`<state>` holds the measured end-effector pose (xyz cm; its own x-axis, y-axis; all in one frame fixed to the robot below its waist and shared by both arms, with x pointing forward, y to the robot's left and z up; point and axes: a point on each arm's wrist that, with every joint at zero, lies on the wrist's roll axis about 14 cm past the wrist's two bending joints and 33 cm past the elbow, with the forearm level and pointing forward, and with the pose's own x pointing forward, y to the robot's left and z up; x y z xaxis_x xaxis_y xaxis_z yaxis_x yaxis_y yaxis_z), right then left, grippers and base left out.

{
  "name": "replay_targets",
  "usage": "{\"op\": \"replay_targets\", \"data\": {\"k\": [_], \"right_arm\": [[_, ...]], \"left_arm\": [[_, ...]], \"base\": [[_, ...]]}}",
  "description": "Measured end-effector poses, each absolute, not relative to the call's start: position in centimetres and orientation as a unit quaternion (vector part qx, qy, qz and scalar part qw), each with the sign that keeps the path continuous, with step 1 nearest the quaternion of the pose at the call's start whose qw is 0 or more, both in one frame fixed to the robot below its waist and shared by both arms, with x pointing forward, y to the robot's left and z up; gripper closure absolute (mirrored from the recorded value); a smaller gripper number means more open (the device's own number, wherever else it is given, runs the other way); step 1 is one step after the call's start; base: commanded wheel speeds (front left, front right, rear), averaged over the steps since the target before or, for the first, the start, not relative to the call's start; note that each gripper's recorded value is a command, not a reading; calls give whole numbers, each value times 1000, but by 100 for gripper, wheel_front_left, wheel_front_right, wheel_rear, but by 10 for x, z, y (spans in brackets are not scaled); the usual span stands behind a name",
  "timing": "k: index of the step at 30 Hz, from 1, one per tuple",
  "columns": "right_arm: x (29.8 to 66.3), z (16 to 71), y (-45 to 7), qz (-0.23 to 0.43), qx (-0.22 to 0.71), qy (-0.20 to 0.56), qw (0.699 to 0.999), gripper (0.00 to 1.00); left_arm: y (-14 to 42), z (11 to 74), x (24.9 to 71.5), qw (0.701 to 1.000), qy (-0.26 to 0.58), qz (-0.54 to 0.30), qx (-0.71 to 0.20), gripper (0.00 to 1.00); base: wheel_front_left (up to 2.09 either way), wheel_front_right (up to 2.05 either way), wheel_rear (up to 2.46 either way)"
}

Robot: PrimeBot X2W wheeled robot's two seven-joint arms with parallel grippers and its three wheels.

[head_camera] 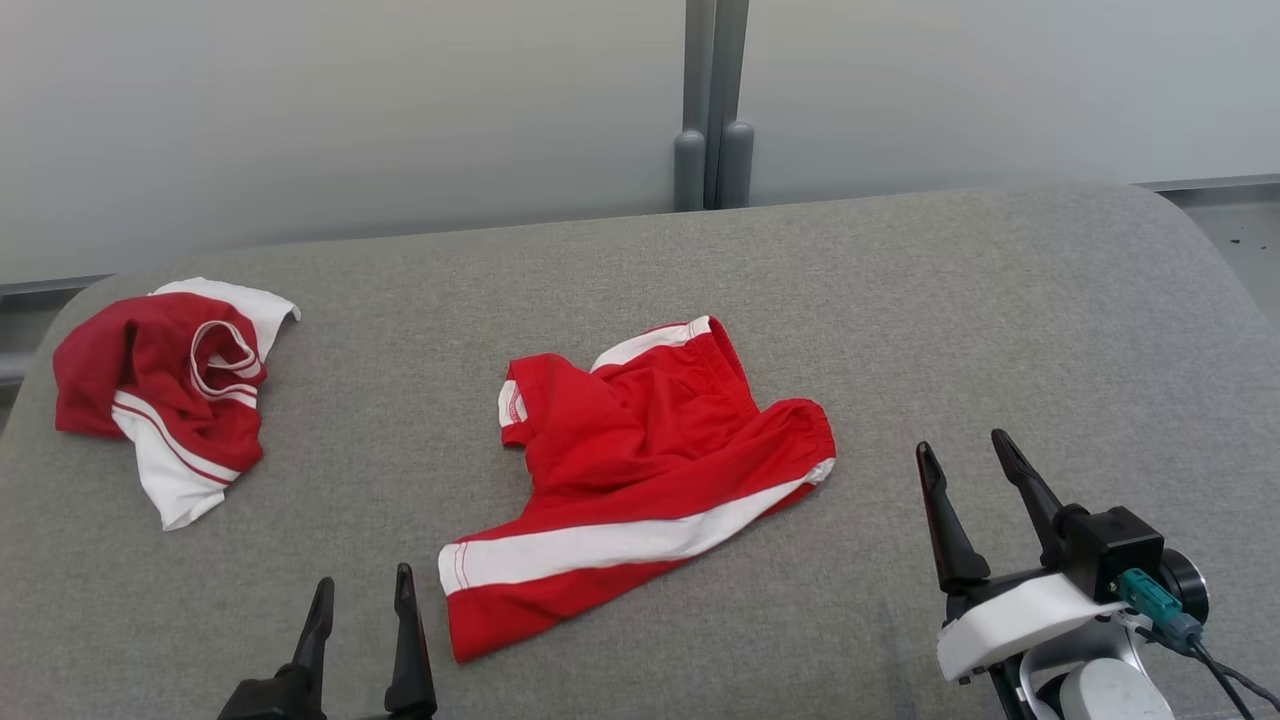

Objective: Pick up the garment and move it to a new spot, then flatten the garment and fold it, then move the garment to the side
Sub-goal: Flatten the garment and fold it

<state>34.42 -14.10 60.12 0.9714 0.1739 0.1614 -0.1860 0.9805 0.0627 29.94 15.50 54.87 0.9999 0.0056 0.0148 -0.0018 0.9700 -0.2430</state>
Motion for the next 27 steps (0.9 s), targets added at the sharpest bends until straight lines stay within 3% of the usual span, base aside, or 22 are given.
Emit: {"op": "replay_targets", "data": {"k": [11, 27], "right_arm": [[347, 594, -140, 91, 40, -65, 993, 0], [360, 583, -132, 102, 41, -48, 993, 0]], "left_arm": [[138, 520, 305, 987, 66, -41, -139, 0], [120, 466, 338, 941, 267, -89, -187, 0]], "base": [[0, 0, 0], [0, 0, 0]]}}
